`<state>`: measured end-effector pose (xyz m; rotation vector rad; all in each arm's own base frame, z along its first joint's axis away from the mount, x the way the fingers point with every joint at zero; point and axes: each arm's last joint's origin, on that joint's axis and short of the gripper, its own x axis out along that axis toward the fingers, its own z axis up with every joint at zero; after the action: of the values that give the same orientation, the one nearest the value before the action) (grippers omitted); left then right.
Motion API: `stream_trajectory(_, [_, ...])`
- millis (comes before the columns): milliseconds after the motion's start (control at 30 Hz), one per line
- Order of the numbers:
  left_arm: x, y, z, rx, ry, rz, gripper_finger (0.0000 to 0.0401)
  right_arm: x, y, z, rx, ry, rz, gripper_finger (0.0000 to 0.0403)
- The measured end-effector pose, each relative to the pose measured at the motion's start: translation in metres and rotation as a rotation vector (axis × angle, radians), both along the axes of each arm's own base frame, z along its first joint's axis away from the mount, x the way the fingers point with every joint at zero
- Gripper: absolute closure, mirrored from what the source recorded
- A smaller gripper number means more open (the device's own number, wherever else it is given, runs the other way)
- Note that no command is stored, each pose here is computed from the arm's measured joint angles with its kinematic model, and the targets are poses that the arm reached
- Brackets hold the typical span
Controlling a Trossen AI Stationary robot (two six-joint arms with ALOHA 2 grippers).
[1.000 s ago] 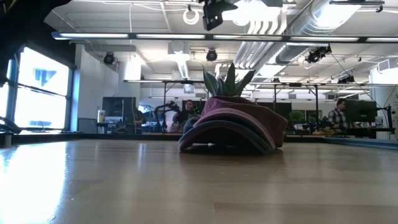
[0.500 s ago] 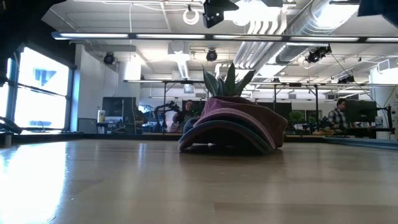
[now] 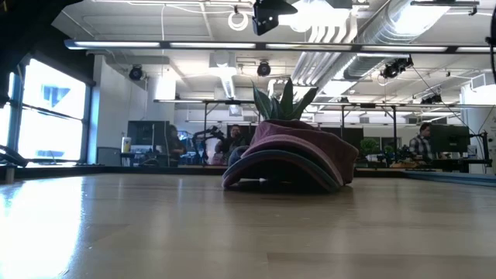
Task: Pick & Place hat
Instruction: Put the blue cap into the right transparent bin
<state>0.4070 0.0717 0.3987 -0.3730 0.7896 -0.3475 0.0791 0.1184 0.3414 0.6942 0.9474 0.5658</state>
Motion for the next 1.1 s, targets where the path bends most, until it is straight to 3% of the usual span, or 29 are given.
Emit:
stream_trajectory(367, [0.001,-0.005,0.000,-0.006,-0.005,-0.024,0.0193,-0.012,0.053,-0.021,-0.082,0.037,-0.145,0.0403])
stream_trajectory(567, [0.002,-0.014,0.000,-0.008,-0.009,-0.050,0.0193,-0.020,0.067,-0.033,-0.094,0.044,-0.141,0.0403])
stream_trajectory(900, [0.003,-0.020,0.000,-0.013,-0.009,-0.069,0.0193,-0.020,0.052,-0.091,-0.134,-0.031,-0.203,0.0403])
stream_trajectory(1100, [0.003,-0.019,0.000,-0.015,-0.009,-0.068,0.0193,-0.024,0.036,-0.106,-0.187,-0.051,-0.182,0.0399])
